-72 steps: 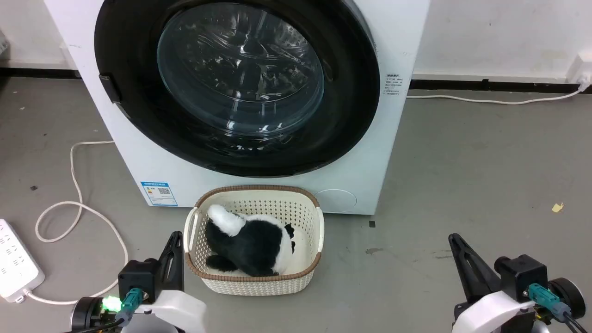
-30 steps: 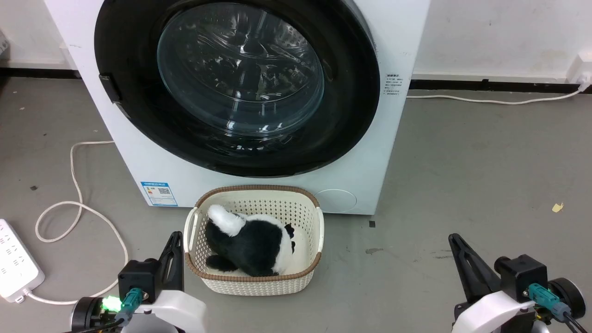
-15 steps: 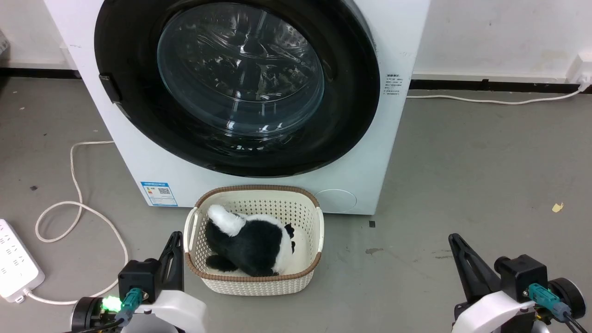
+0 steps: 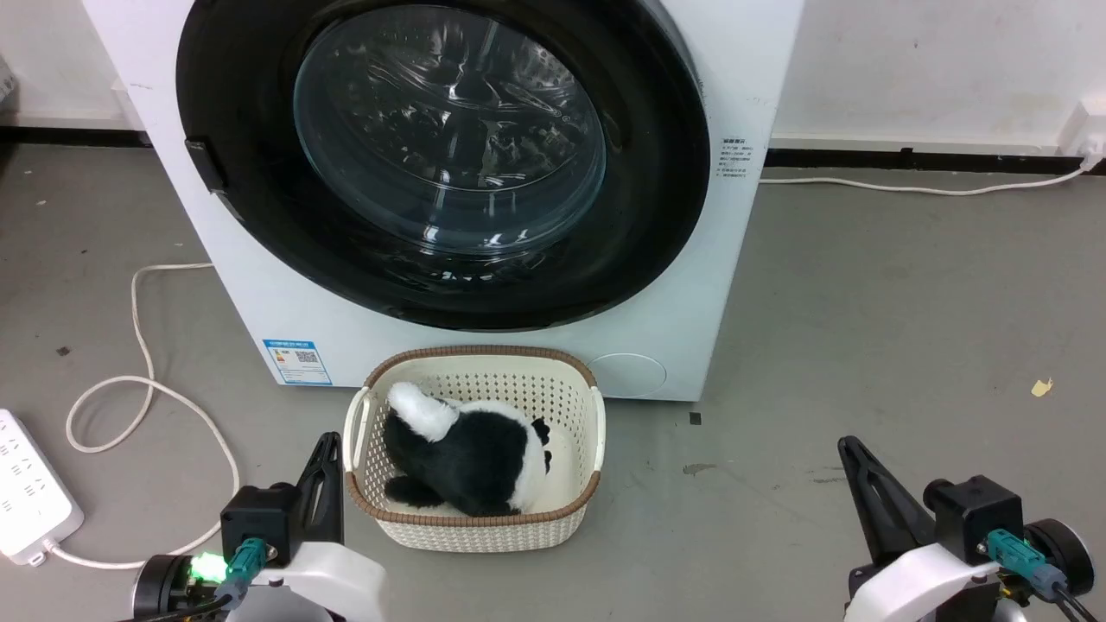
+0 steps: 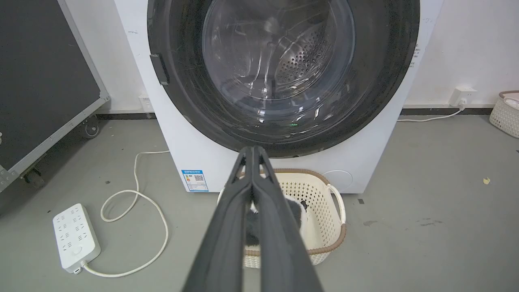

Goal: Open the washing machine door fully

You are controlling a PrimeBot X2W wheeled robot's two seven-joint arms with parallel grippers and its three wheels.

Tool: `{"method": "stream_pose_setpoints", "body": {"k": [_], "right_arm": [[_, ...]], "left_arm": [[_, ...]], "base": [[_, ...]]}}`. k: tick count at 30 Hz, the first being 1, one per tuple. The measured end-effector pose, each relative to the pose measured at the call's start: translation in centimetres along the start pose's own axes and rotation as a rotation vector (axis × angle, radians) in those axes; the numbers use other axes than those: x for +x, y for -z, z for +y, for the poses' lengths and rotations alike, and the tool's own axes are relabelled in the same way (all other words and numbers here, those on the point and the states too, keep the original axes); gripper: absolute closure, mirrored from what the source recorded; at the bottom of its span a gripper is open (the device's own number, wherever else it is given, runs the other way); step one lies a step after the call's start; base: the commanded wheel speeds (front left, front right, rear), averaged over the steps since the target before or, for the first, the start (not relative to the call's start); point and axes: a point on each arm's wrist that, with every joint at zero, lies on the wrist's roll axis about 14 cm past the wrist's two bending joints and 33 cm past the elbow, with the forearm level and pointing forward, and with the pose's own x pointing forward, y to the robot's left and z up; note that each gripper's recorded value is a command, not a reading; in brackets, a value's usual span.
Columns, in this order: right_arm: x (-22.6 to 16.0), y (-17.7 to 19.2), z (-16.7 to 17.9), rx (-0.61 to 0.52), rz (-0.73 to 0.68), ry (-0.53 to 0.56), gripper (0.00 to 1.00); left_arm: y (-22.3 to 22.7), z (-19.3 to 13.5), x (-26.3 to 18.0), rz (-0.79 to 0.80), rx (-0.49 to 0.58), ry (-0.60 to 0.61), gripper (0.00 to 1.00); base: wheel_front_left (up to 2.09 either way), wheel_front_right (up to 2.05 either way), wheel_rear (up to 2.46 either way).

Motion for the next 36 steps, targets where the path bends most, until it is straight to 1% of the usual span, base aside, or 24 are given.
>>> {"method": "stream_pose_setpoints", "body": {"k": [36], "right_arm": [[0.0,0.0,-0.01,0.0,0.0,0.0,1.0]], "left_arm": [[0.0,0.0,0.0,0.0,0.0,0.0,1.0]], "base": [[0.0,0.0,0.0]]}}
